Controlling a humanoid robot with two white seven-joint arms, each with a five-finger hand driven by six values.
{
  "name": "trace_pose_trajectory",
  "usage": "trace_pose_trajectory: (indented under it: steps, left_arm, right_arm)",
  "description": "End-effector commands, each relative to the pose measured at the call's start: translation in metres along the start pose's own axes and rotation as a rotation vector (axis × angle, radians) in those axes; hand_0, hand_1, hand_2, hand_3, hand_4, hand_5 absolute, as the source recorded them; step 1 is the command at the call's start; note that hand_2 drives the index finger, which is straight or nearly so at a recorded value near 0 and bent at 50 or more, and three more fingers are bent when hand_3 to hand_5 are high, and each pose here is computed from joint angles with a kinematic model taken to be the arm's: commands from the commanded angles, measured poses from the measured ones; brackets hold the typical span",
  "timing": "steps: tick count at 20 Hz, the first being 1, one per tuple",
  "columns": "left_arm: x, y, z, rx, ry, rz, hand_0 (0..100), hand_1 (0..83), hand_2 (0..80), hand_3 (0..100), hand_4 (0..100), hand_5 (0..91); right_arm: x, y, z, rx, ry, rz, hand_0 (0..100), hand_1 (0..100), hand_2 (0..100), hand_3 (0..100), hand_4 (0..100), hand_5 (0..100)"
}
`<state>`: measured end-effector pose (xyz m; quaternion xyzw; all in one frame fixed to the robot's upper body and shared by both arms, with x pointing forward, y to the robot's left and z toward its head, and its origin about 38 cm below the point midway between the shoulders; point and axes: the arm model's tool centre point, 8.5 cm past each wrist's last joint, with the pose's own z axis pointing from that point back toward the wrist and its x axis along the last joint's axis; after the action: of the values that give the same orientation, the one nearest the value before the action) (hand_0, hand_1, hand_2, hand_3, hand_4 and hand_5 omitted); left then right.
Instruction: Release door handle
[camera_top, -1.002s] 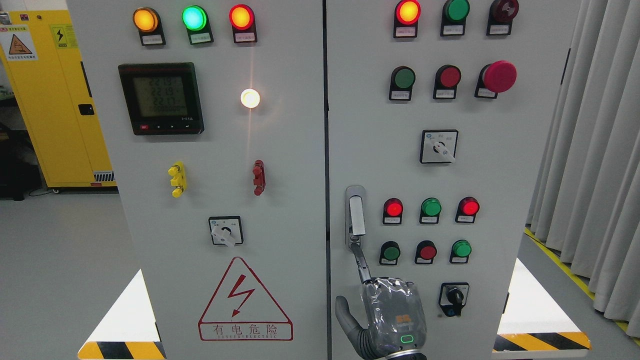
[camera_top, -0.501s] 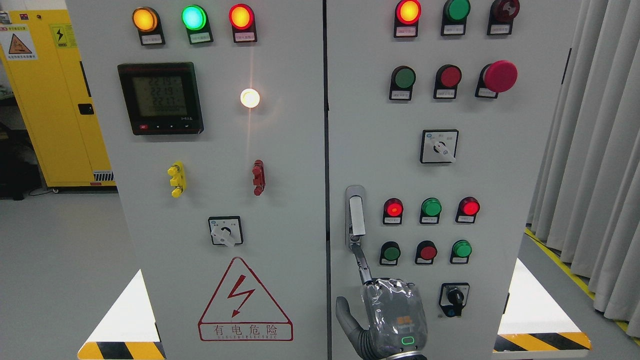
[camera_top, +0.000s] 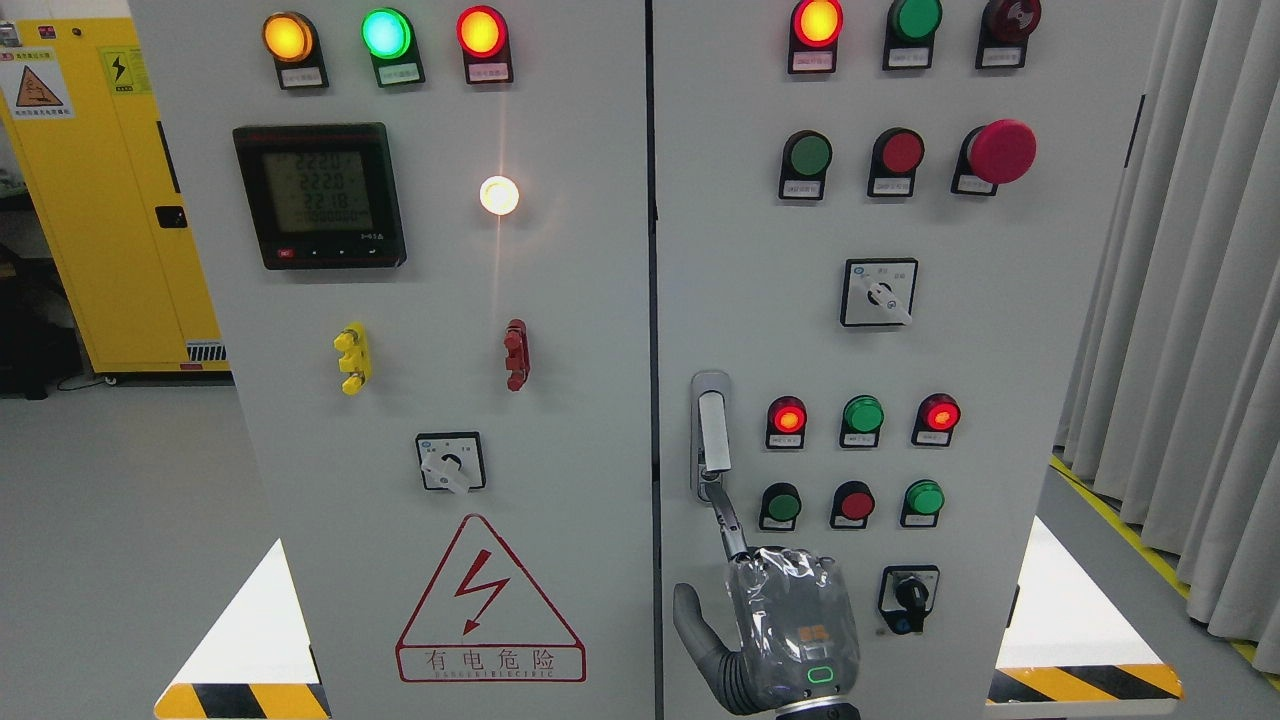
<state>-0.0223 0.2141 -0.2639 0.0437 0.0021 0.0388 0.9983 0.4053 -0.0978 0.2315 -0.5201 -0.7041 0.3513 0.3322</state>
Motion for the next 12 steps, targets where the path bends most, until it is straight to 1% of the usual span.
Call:
trace_pose_trajectory:
  steps: [1,5,6,7,9,10,11,12]
  left_arm:
    - [0.005,0.0,0.0,-0.001,-0.015,0.002,12,55.6,0.0,0,0,0.0]
    - [0.005,-0.001,0.0,-0.003,-0.015,0.002,12,55.6,0.0,0,0,0.0]
    - [0.005,0.0,0.0,-0.001,-0.015,0.002,12,55.6,0.0,0,0,0.0]
    - [0.005,0.0,0.0,-0.001,-0.015,0.002,12,55.6,0.0,0,0,0.0]
    - [0.005,-0.001,0.0,-0.003,-0.015,0.002,12,55.6,0.0,0,0,0.0]
    - [0.005,0.0,0.0,-0.001,-0.015,0.002,12,55.6,0.0,0,0,0.0]
    - [0.005,0.0,0.0,-0.001,-0.015,0.002,12,55.6,0.0,0,0,0.0]
    - [0.005,0.0,0.0,-0.001,-0.015,0.002,12,55.6,0.0,0,0,0.0]
  right_arm:
    - [-0.001,-0.013,-0.001,-0.04,0.002,-0.005,56,43,11,100,100,100]
    - [-0.001,-0.019,-0.001,-0.063,0.003,-0.012,56,43,12,100,100,100]
    - [-0.001,-0.021,0.004,-0.063,0.006,-0.018,56,43,17,100,100,100]
    - [-0.001,-0.021,0.011,-0.058,0.011,-0.023,56,43,19,100,100,100]
    - [-0.002,-0.025,0.021,-0.06,0.016,-0.03,56,44,35,100,100,100]
    - [-0.002,-0.026,0.026,-0.061,0.019,-0.035,57,44,36,100,100,100]
    - [-0.003,-0.029,0.03,-0.063,0.02,-0.038,57,44,41,100,100,100]
    - [-0.006,-0.03,0.032,-0.065,0.022,-0.038,59,44,53,100,100,100]
